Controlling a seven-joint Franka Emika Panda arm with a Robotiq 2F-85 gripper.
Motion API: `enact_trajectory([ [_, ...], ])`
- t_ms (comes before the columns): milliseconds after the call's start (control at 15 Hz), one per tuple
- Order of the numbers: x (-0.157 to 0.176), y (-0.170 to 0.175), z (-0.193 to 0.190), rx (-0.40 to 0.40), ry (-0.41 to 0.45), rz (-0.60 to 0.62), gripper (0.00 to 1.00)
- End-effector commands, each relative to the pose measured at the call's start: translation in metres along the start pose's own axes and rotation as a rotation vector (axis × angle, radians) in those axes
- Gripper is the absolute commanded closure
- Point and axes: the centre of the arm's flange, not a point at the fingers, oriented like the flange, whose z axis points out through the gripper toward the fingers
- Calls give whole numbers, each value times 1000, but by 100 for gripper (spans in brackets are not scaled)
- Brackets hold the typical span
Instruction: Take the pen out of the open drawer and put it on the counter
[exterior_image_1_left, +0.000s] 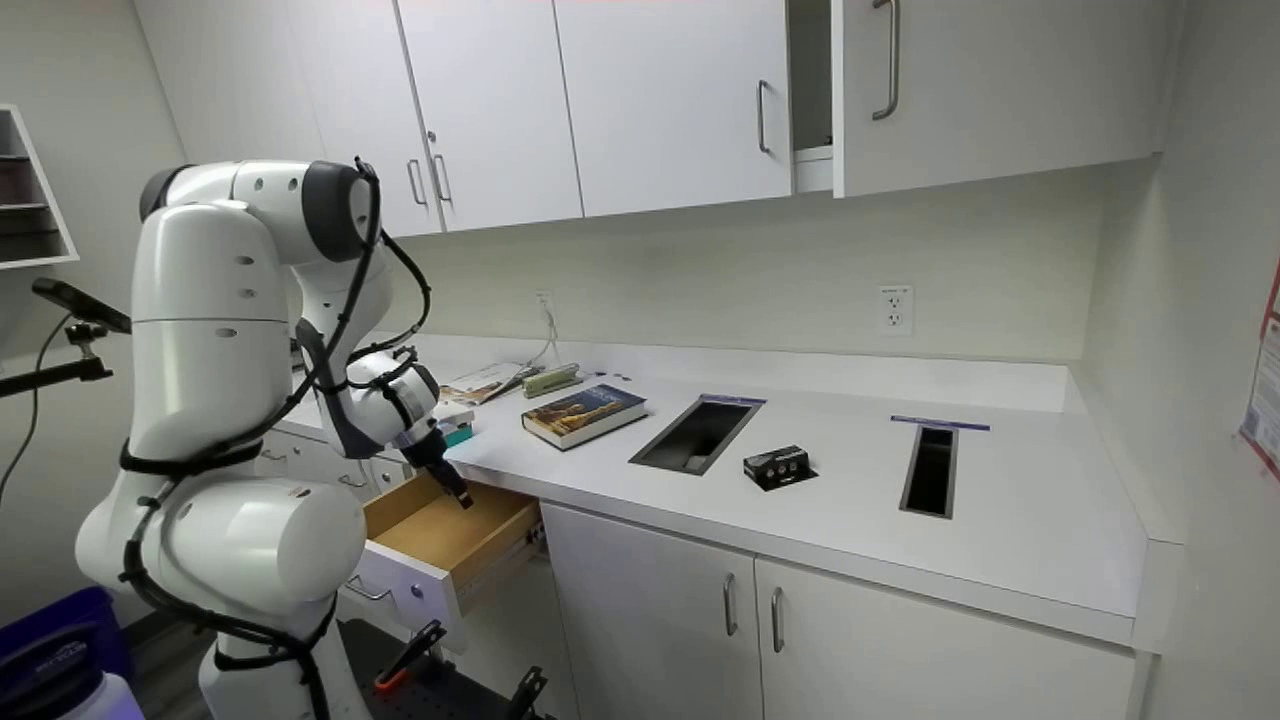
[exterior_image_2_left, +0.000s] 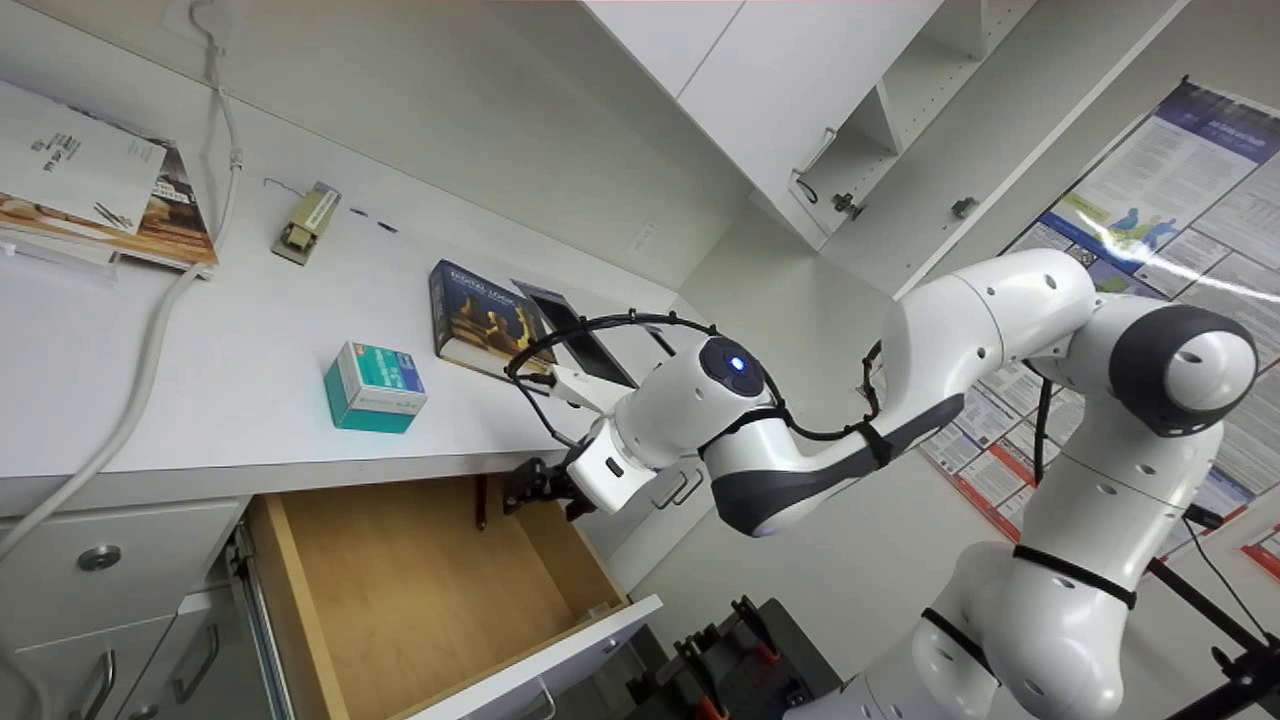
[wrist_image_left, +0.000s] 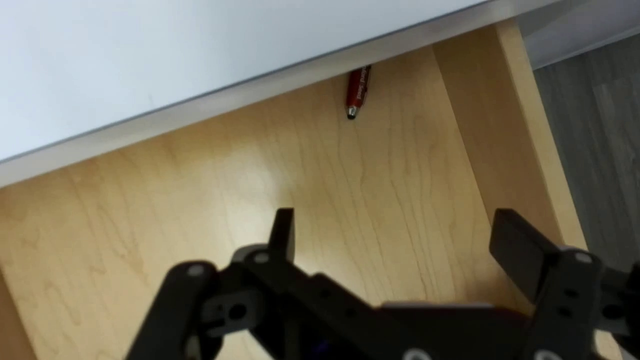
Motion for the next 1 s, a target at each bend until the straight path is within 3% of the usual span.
enact_trajectory([
  [0,3,-1,17,-54,-57,8,0],
  [933,12,9,85,-47,-202,69,0],
])
